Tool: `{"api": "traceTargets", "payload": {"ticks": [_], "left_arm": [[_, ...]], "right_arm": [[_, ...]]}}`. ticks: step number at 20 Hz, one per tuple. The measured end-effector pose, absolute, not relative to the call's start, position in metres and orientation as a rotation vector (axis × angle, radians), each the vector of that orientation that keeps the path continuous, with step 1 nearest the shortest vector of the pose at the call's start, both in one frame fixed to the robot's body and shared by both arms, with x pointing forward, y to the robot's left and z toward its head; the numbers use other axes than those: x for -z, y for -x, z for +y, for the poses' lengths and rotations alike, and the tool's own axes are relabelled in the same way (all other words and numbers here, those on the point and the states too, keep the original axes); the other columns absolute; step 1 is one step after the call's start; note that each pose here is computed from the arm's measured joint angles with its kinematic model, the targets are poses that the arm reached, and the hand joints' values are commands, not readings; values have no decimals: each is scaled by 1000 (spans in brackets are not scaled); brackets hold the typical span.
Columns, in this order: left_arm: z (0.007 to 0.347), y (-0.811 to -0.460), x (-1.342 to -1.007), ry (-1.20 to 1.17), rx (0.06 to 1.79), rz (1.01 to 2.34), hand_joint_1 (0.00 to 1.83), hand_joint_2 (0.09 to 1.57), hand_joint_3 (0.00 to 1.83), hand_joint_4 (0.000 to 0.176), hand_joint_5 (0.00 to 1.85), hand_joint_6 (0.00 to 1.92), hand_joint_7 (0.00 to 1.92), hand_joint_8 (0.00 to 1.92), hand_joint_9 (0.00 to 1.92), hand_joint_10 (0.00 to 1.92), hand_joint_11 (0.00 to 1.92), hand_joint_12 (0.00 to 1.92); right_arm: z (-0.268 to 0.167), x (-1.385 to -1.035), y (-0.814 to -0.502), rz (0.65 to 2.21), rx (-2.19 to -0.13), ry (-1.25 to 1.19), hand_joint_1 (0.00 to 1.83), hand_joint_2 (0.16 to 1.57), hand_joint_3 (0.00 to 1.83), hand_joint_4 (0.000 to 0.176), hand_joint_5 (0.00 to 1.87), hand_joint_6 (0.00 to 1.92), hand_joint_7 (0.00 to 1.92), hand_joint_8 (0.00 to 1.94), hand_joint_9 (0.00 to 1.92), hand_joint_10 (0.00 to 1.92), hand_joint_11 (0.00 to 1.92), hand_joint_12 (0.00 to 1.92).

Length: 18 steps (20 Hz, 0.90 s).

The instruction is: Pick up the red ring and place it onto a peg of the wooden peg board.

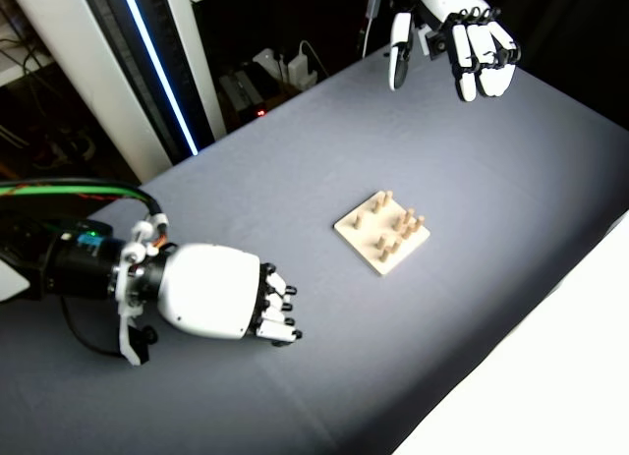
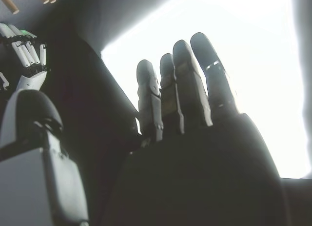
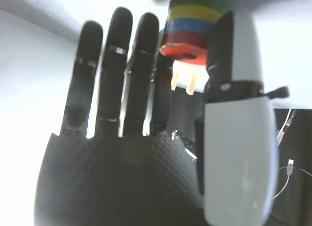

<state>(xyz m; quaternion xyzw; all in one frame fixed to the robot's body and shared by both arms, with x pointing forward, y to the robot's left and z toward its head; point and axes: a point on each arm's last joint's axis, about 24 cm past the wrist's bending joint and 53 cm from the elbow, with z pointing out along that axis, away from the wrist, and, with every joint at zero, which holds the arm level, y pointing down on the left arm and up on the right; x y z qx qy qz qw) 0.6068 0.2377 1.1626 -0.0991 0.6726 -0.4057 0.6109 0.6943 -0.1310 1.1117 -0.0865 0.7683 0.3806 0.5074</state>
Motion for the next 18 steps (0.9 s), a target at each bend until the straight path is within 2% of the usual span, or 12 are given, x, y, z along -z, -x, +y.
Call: {"api": "traceTargets", "payload": {"ticks": [4,5,6,7,8,9,10,11,13,16,17,18], "left_arm": [[238,-607,-1163,229,936,1552,715,984,0,11,437,4,320,2,309,1,0,962],[238,-607,-1163,230,936,1552,692,984,0,6,440,4,320,2,309,1,0,961],[238,-607,-1163,230,936,1551,685,988,0,0,444,6,323,3,318,5,0,961],[239,-607,-1163,233,935,1551,678,988,0,6,439,2,318,1,312,2,0,945],[240,-607,-1162,235,932,1550,662,989,0,17,434,0,312,0,310,0,0,940],[242,-606,-1161,241,927,1551,657,999,2,13,429,0,315,1,302,1,0,909],[244,-606,-1160,245,921,1552,648,999,1,13,429,0,313,0,285,2,0,863],[246,-606,-1160,262,920,1548,635,992,0,14,431,1,320,1,298,6,0,911],[247,-607,-1162,267,919,1539,664,987,0,0,427,1,331,1,326,6,0,1007],[247,-606,-1162,262,921,1539,690,997,2,1,386,0,308,1,299,3,0,946],[248,-605,-1161,261,918,1540,715,1002,2,17,372,0,302,0,300,2,0,916],[249,-606,-1160,268,914,1542,730,1014,3,22,350,1,274,3,268,4,0,822]], "right_arm": [[-129,-1114,-695,1846,-919,211,1382,1101,2,0,929,869,1042,960,937,1231,797,1370],[-126,-1118,-696,1835,-929,213,1283,1092,0,0,994,813,1075,1007,954,1057,729,1399],[-122,-1125,-695,1817,-949,209,1274,1094,0,0,1015,748,1062,1083,962,1056,713,1488],[-117,-1135,-695,1788,-976,212,1270,1069,0,0,1051,738,1139,913,1020,966,735,1444],[-109,-1147,-693,1750,-1011,215,1281,1071,0,0,1090,600,1105,1033,1027,1164,784,1608],[-102,-1162,-692,1705,-1046,223,1278,1050,0,0,1109,629,1163,892,1035,1160,800,1547],[-97,-1172,-692,1675,-1068,228,1283,1066,1,0,1164,478,1064,1116,994,1287,772,1609],[-91,-1188,-692,1628,-1097,238,1283,1067,1,0,1151,499,1069,1101,936,1174,658,1546],[-76,-1204,-691,1581,-1138,251,1253,1074,0,0,1022,823,1137,870,1013,798,681,1340],[-53,-1207,-689,1560,-1170,286,1266,1035,0,0,1089,753,1255,612,1177,540,835,1198],[-44,-1209,-689,1553,-1180,297,1371,1030,2,0,1066,833,1285,373,1111,845,849,1094],[-38,-1211,-687,1547,-1194,300,1394,1029,0,0,1087,738,1276,362,1101,972,900,1180]]}}
